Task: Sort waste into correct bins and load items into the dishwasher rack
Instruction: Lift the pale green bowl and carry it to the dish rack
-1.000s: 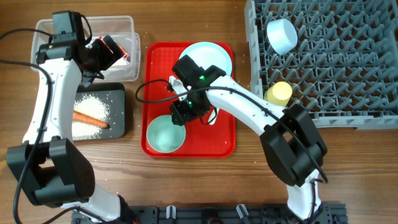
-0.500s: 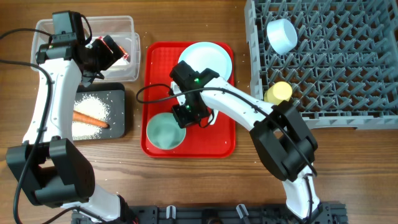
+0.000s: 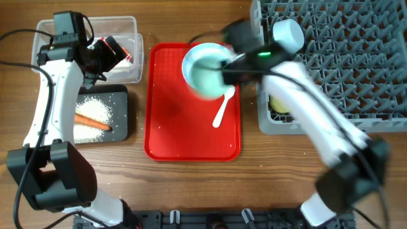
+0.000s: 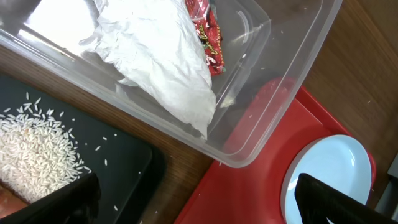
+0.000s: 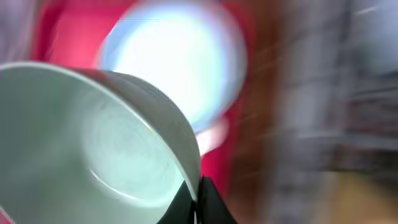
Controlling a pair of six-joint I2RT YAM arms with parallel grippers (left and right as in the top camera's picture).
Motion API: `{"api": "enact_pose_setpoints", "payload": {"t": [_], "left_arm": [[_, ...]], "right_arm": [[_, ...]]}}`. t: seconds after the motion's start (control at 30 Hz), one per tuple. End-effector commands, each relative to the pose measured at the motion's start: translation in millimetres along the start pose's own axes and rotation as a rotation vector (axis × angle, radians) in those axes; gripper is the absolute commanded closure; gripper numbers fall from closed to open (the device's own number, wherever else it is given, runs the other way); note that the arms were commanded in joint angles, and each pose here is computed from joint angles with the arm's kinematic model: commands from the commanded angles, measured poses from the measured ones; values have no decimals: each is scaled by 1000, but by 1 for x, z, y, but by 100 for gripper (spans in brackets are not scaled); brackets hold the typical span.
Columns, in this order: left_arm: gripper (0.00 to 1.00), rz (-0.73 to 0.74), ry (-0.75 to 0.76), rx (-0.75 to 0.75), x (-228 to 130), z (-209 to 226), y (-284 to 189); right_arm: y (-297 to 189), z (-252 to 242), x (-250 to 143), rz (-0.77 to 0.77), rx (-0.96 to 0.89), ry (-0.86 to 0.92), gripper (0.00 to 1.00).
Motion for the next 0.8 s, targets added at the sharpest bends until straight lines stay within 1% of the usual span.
{"api": "enact_pose_setpoints", "payload": {"t": [0.0, 0.03, 0.07, 0.13, 0.17, 0.27, 0.4, 0.53, 0.63, 0.77], "left_arm": [[0, -22, -8, -18, 4, -3, -8], [0, -22, -8, -18, 5, -3, -8], [0, -22, -8, -18, 4, -3, -8], [0, -22, -8, -18, 4, -3, -8], [0, -22, -8, -18, 4, -3, -8], [0, -22, -8, -18, 4, -3, -8], [0, -22, -8, -18, 5, -3, -8], [0, -22, -8, -18, 4, -3, -8], [0, -22, -8, -18, 4, -3, -8], [0, -22, -7, -18, 4, -3, -8]], "right_arm": [[-74, -95, 44, -384, -525, 207, 96], [-87, -118, 48, -437, -660, 240, 95], [-92, -133, 49, -452, -738, 256, 96], [-87, -150, 47, -431, -821, 266, 96], [-77, -162, 41, -377, -862, 261, 95], [-49, -177, 29, -283, -917, 259, 96], [-11, -182, 19, -189, -960, 205, 96], [21, -191, 13, -129, -1121, 111, 96], [33, -193, 10, -84, -1145, 56, 96], [40, -191, 10, -79, -1124, 66, 96]]}}
Point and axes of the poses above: each gripper's point midway between its finger pads, its own y axis out along the fingers, its own z axis along the line the jaws close on, x = y × z, the point moved 6 cm from there along -y, back along the fingers, and after that the axes turned 6 degrees about y, right-handed, at the moved point
